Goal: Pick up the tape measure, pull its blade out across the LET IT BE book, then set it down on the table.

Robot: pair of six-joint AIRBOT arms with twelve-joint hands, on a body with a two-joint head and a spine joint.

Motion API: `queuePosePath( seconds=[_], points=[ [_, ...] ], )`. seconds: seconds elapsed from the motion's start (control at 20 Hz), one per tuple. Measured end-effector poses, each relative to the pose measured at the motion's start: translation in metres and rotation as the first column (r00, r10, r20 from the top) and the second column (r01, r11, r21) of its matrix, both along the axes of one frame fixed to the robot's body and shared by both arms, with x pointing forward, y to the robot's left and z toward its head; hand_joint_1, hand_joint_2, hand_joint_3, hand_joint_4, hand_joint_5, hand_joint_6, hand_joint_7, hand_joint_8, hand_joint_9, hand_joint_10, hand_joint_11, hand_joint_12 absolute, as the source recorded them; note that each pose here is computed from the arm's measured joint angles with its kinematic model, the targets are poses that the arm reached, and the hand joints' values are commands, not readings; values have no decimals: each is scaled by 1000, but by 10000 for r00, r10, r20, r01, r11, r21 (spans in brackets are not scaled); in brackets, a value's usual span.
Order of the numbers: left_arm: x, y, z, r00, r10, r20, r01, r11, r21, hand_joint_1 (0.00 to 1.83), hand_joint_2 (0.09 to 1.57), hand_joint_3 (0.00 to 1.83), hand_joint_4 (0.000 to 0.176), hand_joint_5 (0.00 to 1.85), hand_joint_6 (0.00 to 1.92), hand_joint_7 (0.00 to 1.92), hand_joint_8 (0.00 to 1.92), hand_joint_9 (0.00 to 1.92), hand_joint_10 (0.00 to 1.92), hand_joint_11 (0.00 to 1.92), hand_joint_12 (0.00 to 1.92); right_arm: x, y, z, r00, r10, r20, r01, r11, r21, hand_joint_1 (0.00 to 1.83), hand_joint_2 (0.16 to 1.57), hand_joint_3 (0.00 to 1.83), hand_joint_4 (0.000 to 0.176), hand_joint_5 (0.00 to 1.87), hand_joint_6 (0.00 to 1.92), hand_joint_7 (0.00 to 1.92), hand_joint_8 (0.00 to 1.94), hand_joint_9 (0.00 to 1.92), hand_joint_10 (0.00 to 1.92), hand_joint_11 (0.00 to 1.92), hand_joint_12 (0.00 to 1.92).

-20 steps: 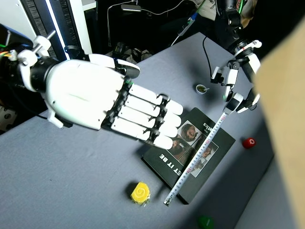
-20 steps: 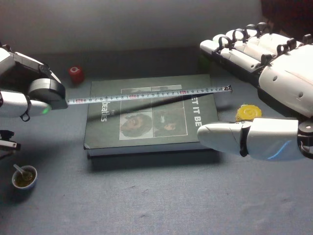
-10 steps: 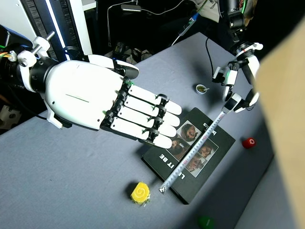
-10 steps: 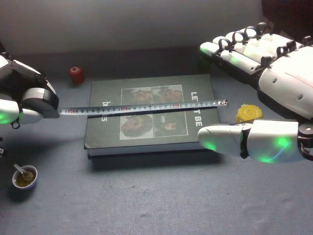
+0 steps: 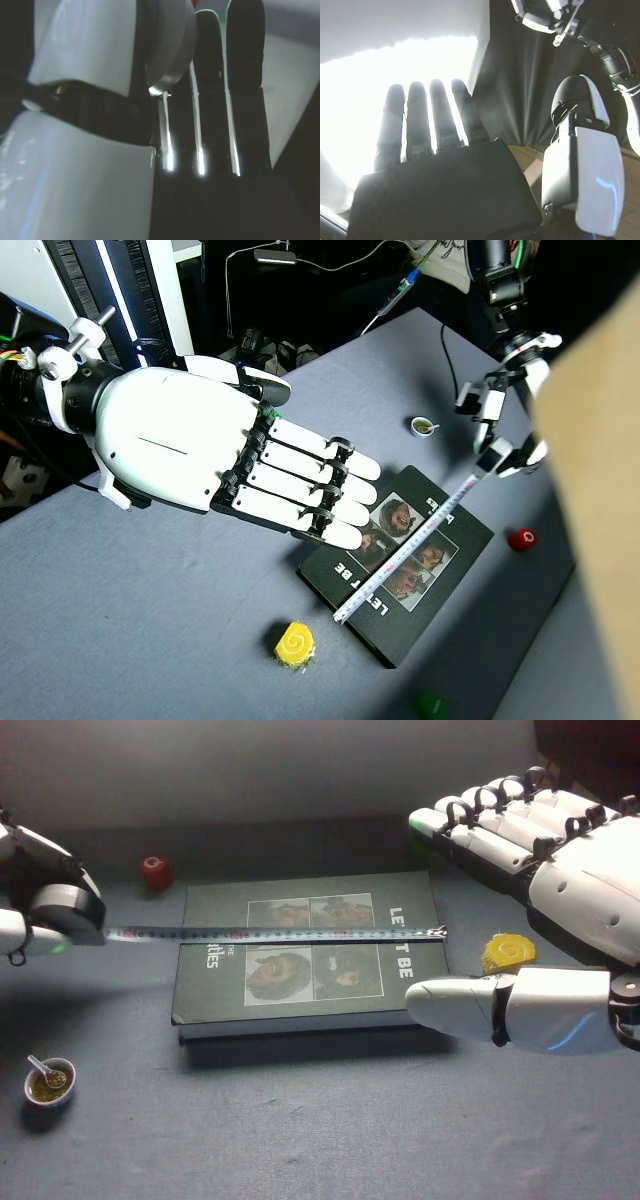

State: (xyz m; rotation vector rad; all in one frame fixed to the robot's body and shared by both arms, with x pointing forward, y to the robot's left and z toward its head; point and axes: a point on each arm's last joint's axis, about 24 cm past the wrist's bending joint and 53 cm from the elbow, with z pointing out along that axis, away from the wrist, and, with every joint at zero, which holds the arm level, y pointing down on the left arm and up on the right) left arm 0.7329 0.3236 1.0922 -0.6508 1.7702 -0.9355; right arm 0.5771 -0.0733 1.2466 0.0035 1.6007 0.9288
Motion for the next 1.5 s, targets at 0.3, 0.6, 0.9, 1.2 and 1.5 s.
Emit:
queuePosePath(
  seconds=[0.3,0.6,0.9,1.2,1.5],
  points=[
    [7,2,6,9997,-44,247,41,10000,85,1379,1102,1,0,1051,694,945,1016,926,1250,902,969,0,0,-2,10000,1,-37,-1,10000,-26,0,1022,5,0,0,0,0,0,0,0,25,68],
    [5,1,3,9997,-117,206,114,9998,173,1379,1104,0,0,1045,698,937,1027,930,1251,906,968,0,0,-1,10000,2,-26,-2,10000,-26,0,1033,0,0,0,0,0,0,0,0,0,191],
    [2,-1,-5,9998,-184,7,184,9995,272,1378,1106,0,0,1048,679,930,1043,924,1263,909,966,0,0,-2,10000,2,-27,-2,10000,-31,0,1032,0,0,0,0,0,0,0,0,0,188],
    [1,-1,-6,9998,-176,-26,177,9995,263,1378,1104,0,0,1049,699,941,1017,925,1257,905,961,0,0,-2,10000,2,-27,-2,10000,-31,0,1037,0,0,0,0,0,0,0,0,0,182],
    [0,-20,3,9992,-401,83,402,9991,-129,1379,1104,0,0,1045,691,942,1030,926,1254,905,961,0,0,-2,10000,2,-27,-2,10000,-31,0,1038,0,0,0,0,0,0,0,0,0,186]
  ],
)
